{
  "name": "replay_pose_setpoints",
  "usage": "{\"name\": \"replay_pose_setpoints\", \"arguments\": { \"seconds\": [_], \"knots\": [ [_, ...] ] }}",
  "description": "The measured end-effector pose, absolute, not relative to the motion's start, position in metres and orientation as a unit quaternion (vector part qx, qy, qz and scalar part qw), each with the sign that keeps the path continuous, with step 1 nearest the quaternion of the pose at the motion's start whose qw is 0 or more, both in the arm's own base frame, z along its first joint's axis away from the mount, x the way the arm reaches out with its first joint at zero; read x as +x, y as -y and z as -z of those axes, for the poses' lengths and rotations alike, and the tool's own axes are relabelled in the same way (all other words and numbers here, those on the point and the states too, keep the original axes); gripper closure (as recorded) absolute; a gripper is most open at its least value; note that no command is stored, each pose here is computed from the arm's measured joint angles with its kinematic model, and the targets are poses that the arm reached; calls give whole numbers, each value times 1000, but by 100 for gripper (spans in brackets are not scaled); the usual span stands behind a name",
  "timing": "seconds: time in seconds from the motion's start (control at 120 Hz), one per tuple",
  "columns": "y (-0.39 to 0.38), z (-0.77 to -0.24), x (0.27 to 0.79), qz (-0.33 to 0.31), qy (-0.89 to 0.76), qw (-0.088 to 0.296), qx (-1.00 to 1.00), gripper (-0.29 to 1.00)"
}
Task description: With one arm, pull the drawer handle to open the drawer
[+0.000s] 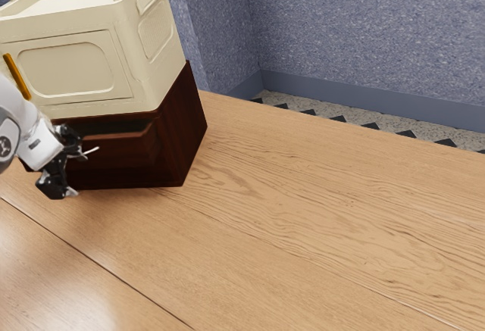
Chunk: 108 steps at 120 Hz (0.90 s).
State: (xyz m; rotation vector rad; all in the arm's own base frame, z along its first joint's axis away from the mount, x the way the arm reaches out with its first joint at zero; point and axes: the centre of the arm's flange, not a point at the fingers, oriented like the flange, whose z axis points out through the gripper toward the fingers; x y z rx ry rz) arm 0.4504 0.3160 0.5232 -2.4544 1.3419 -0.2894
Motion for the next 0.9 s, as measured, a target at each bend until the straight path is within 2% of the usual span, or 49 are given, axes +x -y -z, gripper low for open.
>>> {"name": "replay_pose_setpoints", "arguments": {
  "seconds": [0.058,0.167,0.2,0.3,0.383,0.467,0.6,0.692,0.85,0.9],
  "knots": [
    [-315,-523,446,107,-471,160,-861,15],
    [-308,-525,437,123,-474,153,-858,7],
    [-307,-526,433,129,-474,150,-858,10],
    [-300,-527,422,143,-478,141,-855,9],
    [-297,-524,414,154,-477,129,-856,-2],
    [-294,-522,404,163,-475,120,-856,-3],
    [-280,-533,387,166,-483,126,-850,8],
    [-274,-532,375,163,-490,126,-847,-2],
    [-263,-531,359,152,-501,129,-842,-2],
    [-261,-530,354,152,-502,128,-842,-11]
  ]
}}
